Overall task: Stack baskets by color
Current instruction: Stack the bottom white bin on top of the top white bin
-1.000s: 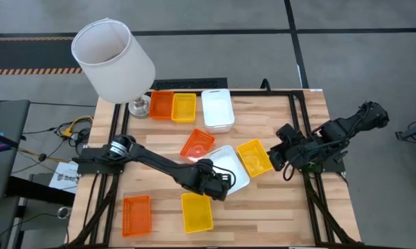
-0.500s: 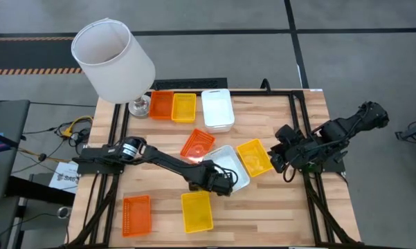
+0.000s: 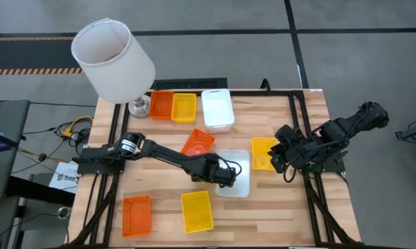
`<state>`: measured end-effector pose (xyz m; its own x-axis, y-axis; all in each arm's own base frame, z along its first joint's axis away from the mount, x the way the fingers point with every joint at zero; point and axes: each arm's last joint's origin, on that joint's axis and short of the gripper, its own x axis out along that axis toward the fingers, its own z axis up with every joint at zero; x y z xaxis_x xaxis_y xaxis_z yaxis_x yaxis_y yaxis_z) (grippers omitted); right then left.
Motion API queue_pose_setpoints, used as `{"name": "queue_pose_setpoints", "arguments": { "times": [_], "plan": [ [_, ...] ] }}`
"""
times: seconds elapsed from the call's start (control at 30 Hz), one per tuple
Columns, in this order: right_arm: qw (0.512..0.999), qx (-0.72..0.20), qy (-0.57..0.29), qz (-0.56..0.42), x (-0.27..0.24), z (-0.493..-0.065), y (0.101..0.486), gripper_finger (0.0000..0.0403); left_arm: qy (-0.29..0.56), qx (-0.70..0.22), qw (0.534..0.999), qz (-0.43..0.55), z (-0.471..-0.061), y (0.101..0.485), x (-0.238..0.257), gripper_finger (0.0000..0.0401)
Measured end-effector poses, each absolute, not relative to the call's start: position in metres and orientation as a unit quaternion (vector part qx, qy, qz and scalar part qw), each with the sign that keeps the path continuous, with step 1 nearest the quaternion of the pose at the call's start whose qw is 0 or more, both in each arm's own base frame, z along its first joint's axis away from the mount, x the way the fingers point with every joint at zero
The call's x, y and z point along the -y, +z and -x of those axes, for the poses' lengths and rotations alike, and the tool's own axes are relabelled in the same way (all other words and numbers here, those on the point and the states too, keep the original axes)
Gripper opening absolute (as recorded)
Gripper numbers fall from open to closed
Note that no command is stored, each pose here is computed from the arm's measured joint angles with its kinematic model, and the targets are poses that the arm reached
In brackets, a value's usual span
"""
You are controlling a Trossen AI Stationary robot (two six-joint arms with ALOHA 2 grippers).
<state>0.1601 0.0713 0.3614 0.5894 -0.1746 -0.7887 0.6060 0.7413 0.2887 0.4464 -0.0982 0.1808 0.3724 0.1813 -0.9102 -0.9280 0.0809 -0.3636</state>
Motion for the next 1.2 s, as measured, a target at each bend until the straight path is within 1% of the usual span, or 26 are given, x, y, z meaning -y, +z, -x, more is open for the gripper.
{"name": "queue_pose_setpoints", "arguments": {
  "times": [0.3, 0.43, 0.53, 0.67, 0.73, 0.87, 1.03, 1.2],
  "plan": [
    [0.849, -0.38, -0.224, -0.29, -0.068, -0.151, 0.366, 0.0131, 0.408, -0.318, 0.671, 0.531, -0.444, 0.237, 0.081, 0.0],
    [0.851, -0.376, -0.223, -0.291, -0.064, -0.143, 0.369, 0.0131, 0.418, -0.31, 0.679, 0.518, -0.429, 0.27, 0.066, 0.0],
    [0.851, -0.368, -0.234, -0.294, -0.061, -0.139, 0.37, 0.0131, 0.447, -0.3, 0.673, 0.507, -0.412, 0.291, 0.049, 0.0],
    [0.849, -0.356, -0.25, -0.3, -0.059, -0.137, 0.371, 0.0131, 0.486, -0.272, 0.681, 0.475, -0.398, 0.311, 0.009, 0.0],
    [0.847, -0.351, -0.257, -0.306, -0.058, -0.138, 0.371, 0.0131, 0.491, -0.267, 0.692, 0.457, -0.396, 0.317, -0.016, 0.0],
    [0.84, -0.344, -0.274, -0.318, -0.056, -0.142, 0.37, 0.0131, 0.491, -0.276, 0.704, 0.434, -0.395, 0.318, -0.068, 0.0],
    [0.829, -0.333, -0.298, -0.336, -0.051, -0.146, 0.369, 0.0131, 0.508, -0.249, 0.709, 0.421, -0.387, 0.322, -0.128, 0.0],
    [0.82, -0.322, -0.317, -0.352, -0.046, -0.147, 0.369, 0.0131, 0.514, -0.248, 0.709, 0.414, -0.376, 0.322, -0.165, 0.0]
  ]
}}
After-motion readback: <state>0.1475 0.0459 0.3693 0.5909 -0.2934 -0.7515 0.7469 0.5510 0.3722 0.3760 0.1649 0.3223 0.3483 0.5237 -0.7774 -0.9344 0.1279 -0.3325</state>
